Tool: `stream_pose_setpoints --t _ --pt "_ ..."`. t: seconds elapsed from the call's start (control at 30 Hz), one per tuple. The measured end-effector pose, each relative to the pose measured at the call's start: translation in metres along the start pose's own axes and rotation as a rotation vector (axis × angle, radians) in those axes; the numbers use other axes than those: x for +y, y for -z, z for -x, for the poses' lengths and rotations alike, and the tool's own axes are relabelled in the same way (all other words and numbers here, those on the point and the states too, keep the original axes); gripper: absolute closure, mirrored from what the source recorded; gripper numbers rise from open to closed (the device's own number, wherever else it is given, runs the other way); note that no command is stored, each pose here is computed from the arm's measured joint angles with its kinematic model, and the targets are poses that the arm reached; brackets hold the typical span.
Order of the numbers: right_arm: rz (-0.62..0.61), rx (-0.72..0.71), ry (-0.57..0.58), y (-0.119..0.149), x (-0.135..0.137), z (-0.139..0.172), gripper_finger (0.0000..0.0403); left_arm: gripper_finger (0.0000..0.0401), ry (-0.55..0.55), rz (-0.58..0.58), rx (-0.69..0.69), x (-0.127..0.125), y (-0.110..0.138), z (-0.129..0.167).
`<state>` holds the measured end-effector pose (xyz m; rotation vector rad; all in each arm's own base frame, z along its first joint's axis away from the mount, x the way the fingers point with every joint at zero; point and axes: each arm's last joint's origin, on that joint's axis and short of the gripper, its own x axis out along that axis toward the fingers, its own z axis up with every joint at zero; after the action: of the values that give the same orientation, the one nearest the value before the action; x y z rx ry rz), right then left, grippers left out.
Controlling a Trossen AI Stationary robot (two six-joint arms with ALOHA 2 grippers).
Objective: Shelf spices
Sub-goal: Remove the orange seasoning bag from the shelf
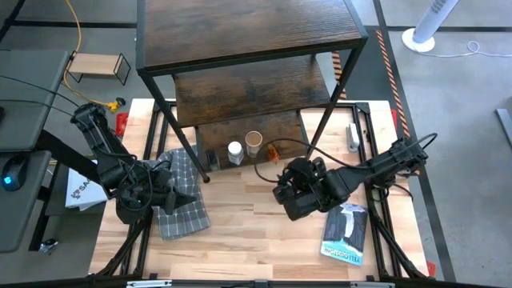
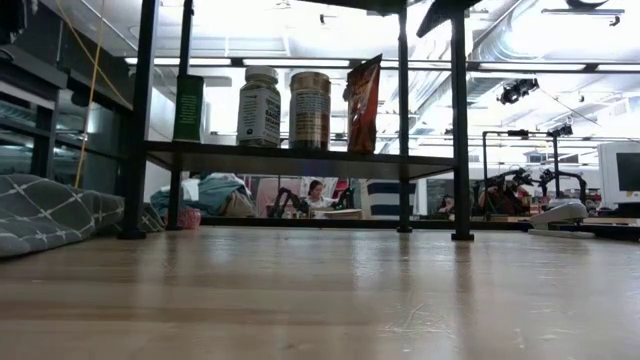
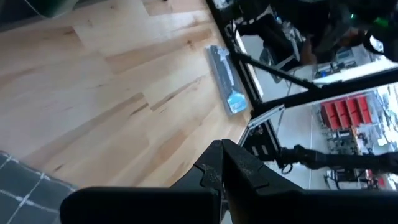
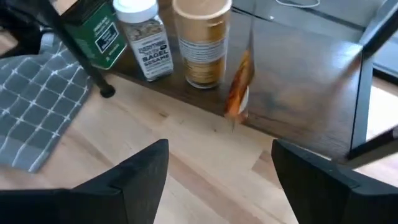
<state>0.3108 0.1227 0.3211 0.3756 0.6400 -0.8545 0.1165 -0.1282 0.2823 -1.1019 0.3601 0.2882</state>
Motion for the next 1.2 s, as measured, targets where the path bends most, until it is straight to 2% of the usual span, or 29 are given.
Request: stream_pose_setpoints --t 0.1,0.27,0.37,0.43,0.57,0.67,0.8,1.0,1.2 --pt "-0.123 -0.005 0.02 0.019 -0.004 0.001 0.0123 0.0401 -0.024 -0.043 0.027 0.003 0.0 0.0" --pt "-0.536 -0.091 -0.028 0.072 -0.014 -0.007 0.0123 0.0401 -0.024 -0.084 0.074 0.004 -0.002 0.003" --pt "-0.651 -0.131 -0.067 0.085 -0.015 -0.018 0.0123 0.0401 -0.011 -0.121 0.088 0.004 -0.005 0.006" --pt "-0.632 -0.136 -0.083 0.08 -0.012 -0.025 0.0123 0.0401 0.001 -0.133 0.078 0.003 -0.008 0.008" --pt "-0.461 -0.099 -0.097 0.061 -0.005 -0.044 0.0124 0.0401 0.014 -0.17 0.07 0.003 -0.011 0.01" --pt "-0.387 -0.126 -0.073 0.045 -0.008 -0.058 0.0124 0.0401 0.015 -0.177 0.058 0.003 -0.012 0.011" --pt "-0.368 -0.147 -0.016 0.036 -0.016 -0.067 0.0124 0.0401 0.015 -0.172 0.064 0.003 -0.011 0.011" --pt "-0.327 -0.194 0.002 0.033 -0.017 -0.067 0.0124 0.0401 0.015 -0.171 0.04 0.003 -0.012 0.01" --pt "-0.285 -0.261 0.028 0.019 -0.018 -0.077 0.0124 0.0401 0.012 -0.175 0.014 0.004 -0.013 0.01"
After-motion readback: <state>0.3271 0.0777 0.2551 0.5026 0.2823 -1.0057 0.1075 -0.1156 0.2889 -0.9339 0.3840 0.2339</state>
